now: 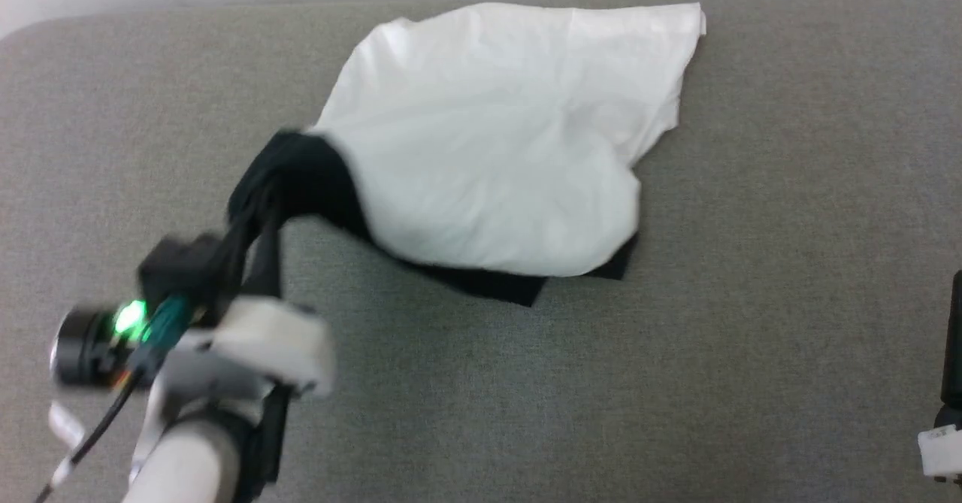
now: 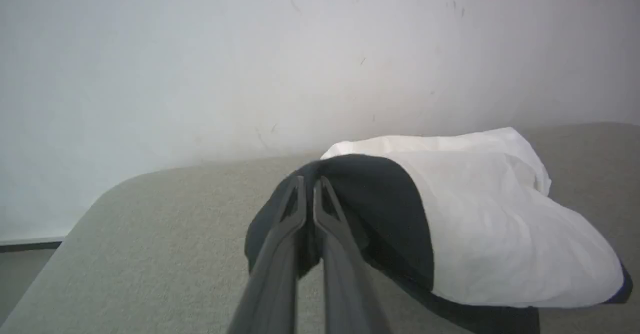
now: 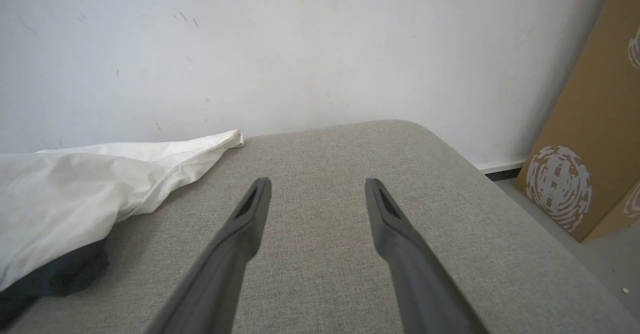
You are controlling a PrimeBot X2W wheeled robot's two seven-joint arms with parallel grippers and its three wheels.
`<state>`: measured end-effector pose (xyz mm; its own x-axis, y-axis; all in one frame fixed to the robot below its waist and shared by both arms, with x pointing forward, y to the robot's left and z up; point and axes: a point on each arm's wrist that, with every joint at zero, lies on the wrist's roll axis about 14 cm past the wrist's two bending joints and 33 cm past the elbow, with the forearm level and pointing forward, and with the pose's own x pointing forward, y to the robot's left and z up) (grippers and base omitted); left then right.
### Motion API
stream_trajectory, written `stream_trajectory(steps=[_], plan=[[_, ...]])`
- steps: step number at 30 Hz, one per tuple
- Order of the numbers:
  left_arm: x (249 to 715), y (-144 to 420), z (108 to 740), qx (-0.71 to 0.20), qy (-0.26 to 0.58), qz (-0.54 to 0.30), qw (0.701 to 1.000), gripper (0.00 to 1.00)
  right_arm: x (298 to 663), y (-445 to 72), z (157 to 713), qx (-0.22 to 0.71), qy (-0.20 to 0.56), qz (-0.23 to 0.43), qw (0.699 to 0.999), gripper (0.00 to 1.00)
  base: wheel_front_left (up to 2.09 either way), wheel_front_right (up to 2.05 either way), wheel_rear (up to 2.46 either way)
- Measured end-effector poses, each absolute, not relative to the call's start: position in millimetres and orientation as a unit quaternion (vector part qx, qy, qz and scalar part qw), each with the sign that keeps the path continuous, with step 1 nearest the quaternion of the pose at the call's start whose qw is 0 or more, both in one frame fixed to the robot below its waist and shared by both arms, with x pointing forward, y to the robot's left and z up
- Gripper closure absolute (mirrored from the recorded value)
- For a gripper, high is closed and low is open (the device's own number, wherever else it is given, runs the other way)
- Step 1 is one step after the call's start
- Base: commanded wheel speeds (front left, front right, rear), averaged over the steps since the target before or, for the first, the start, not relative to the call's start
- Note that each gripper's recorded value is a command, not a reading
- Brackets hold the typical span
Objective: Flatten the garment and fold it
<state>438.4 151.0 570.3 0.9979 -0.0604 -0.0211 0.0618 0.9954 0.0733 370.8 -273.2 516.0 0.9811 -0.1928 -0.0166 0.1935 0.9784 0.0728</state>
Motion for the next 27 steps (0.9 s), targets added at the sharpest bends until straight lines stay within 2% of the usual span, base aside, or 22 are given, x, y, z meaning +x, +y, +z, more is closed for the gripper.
stream_trajectory(steps=[4, 7, 10, 11, 12, 15, 18, 23, 27], plan=[[402, 191, 510, 0.035, 0.111, 0.037, 0.992, 1.0, 373, -272, 506, 0.039, 0.02, -0.095, 0.995, 0.0, 0.0, 0.0, 0.0], [374, 197, 466, 0.005, 0.185, 0.063, 0.981, 1.0, 375, -269, 499, 0.041, 0.029, -0.092, 0.994, 0.0, 0.0, 0.0, 0.0], [355, 194, 437, -0.034, 0.219, 0.085, 0.971, 1.0, 375, -269, 497, 0.041, 0.033, -0.092, 0.994, 0.0, 0.0, 0.0, 0.0], [352, 193, 432, -0.042, 0.222, 0.087, 0.97, 0.58, 375, -269, 497, 0.042, 0.035, -0.091, 0.994, 0.0, 0.0, 0.0, 0.0], [351, 192, 431, -0.053, 0.216, 0.091, 0.971, 0.0, 375, -268, 496, 0.042, 0.035, -0.091, 0.994, 0.0, 0.0, 0.0, 0.0], [357, 193, 441, -0.063, 0.183, 0.094, 0.977, 0.0, 375, -267, 497, 0.042, 0.035, -0.09, 0.994, 0.0, 0.0, 0.0, 0.0], [379, 188, 480, -0.068, 0.111, 0.074, 0.989, 0.0, 375, -268, 497, 0.041, 0.038, -0.09, 0.994, 0.0, 0.0, 0.0, 0.0], [420, 153, 567, -0.042, -0.018, -0.026, 0.999, 0.0, 376, -268, 493, 0.04, 0.044, -0.09, 0.994, 0.0, 0.0, 0.0, 0.0], [453, 108, 578, 0.011, -0.017, -0.119, 0.993, 0.0, 380, -265, 484, 0.045, 0.055, -0.086, 0.994, 0.0, 0.0, 0.0, 0.0]])
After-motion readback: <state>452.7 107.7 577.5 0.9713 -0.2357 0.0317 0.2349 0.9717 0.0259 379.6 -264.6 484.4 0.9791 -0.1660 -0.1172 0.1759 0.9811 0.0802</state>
